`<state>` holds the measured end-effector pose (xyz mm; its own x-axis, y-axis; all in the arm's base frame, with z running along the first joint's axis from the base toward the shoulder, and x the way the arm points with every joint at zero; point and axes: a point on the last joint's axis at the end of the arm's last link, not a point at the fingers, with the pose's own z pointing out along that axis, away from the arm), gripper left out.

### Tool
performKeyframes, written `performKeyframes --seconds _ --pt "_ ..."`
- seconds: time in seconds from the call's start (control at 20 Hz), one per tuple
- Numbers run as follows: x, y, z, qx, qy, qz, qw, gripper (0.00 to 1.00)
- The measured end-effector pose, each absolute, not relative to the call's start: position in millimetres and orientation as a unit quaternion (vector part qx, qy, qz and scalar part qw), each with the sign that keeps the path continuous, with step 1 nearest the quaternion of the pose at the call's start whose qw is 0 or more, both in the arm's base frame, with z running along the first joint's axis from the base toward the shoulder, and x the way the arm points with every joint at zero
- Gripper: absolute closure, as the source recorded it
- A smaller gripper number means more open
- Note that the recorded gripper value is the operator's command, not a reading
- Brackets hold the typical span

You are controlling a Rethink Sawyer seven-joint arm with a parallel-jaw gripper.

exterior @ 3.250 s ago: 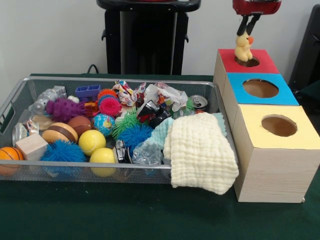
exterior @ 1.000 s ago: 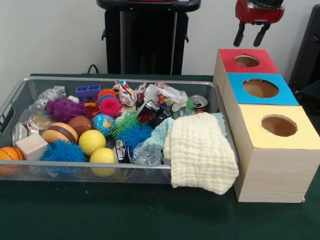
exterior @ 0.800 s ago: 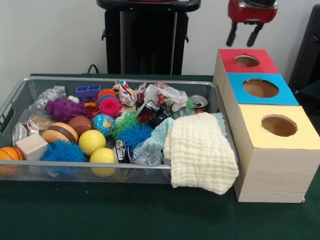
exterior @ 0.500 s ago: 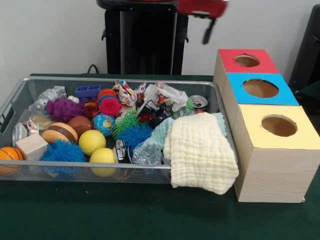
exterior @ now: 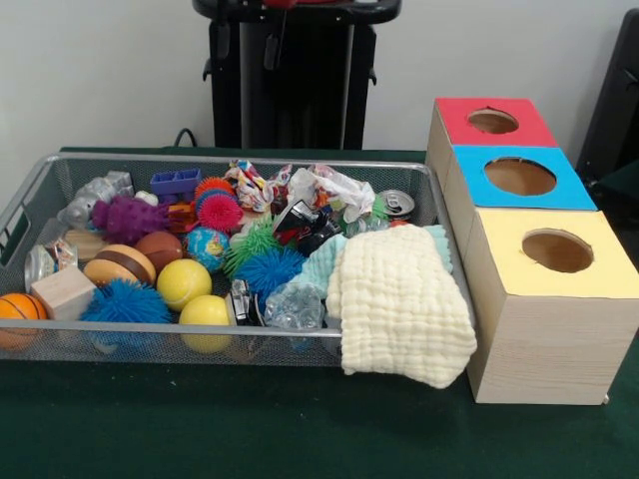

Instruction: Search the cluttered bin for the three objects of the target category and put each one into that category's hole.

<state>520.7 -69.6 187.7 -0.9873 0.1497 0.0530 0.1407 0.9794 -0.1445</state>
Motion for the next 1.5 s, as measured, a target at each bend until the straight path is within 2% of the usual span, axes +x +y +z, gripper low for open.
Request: performKeyframes --seconds 0.35,0.55,0.9,1.5 --pt "527.6 -27.9 191.7 -0.022 -0.997 0.071 0.017 0.00" --pt "526.6 33.5 176.0 0.045 -0.996 0.075 0.006 0.00" --pt "515.3 89.1 156.2 0.100 -0.992 0.074 0.005 0.00" --pt "500.3 98.2 134.0 0.113 -0.990 0.079 0.032 0.00"
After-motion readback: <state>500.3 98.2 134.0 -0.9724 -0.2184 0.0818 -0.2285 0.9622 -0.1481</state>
